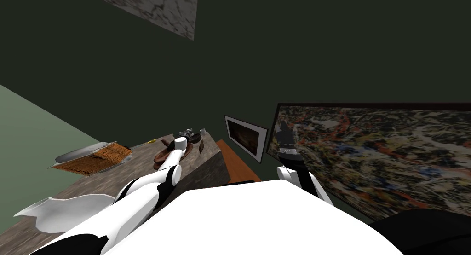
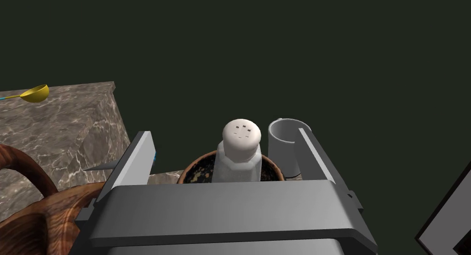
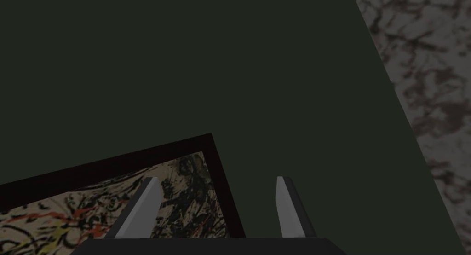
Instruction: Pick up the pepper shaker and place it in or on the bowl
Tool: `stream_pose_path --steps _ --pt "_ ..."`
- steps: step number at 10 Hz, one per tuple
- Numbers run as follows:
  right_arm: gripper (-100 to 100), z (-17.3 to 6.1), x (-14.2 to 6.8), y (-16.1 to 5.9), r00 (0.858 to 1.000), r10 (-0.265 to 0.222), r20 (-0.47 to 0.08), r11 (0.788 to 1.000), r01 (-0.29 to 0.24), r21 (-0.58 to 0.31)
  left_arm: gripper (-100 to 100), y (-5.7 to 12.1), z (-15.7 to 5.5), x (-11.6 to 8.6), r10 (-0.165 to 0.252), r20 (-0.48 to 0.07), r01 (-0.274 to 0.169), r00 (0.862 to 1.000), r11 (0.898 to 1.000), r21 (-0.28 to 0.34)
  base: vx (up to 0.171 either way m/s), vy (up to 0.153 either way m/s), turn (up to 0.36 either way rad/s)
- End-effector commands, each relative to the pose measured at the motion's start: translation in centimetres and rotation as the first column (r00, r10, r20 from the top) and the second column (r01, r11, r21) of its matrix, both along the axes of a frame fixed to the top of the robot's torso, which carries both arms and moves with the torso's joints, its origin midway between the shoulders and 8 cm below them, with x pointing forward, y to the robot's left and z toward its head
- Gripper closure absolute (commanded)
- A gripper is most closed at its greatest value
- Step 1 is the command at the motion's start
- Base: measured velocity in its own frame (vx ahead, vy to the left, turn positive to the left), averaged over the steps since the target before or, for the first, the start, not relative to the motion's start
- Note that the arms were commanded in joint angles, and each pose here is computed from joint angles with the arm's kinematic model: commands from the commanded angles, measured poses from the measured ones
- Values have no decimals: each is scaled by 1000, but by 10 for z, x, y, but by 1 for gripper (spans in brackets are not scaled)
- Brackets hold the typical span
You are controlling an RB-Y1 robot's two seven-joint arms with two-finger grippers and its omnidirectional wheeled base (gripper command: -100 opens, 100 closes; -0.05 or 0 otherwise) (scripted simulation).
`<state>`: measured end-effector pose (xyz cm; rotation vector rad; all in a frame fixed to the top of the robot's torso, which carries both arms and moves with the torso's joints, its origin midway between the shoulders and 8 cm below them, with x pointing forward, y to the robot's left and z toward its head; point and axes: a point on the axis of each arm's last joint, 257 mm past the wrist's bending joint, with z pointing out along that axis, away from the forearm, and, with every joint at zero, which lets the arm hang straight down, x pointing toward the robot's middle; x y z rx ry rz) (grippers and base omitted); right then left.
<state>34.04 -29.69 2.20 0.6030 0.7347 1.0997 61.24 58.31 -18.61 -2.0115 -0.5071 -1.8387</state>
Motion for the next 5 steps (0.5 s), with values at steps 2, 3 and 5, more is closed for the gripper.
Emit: stream_pose_path --steps 2,3,5 --pt "0 0 0 0 1000 0 0 1000 0 0 0 0 0 0 0 0 0 1000 1000 0 0 0 0" --pt "0 0 0 0 1000 0 0 1000 0 0 -100 -23 4 17 -19 17 20 1000 999 -28 -27 11 267" --pt "0 0 0 0 1000 0 0 1000 0 0 -100 -25 10 21 -26 15 26 1000 1000 -3 -19 0 74"
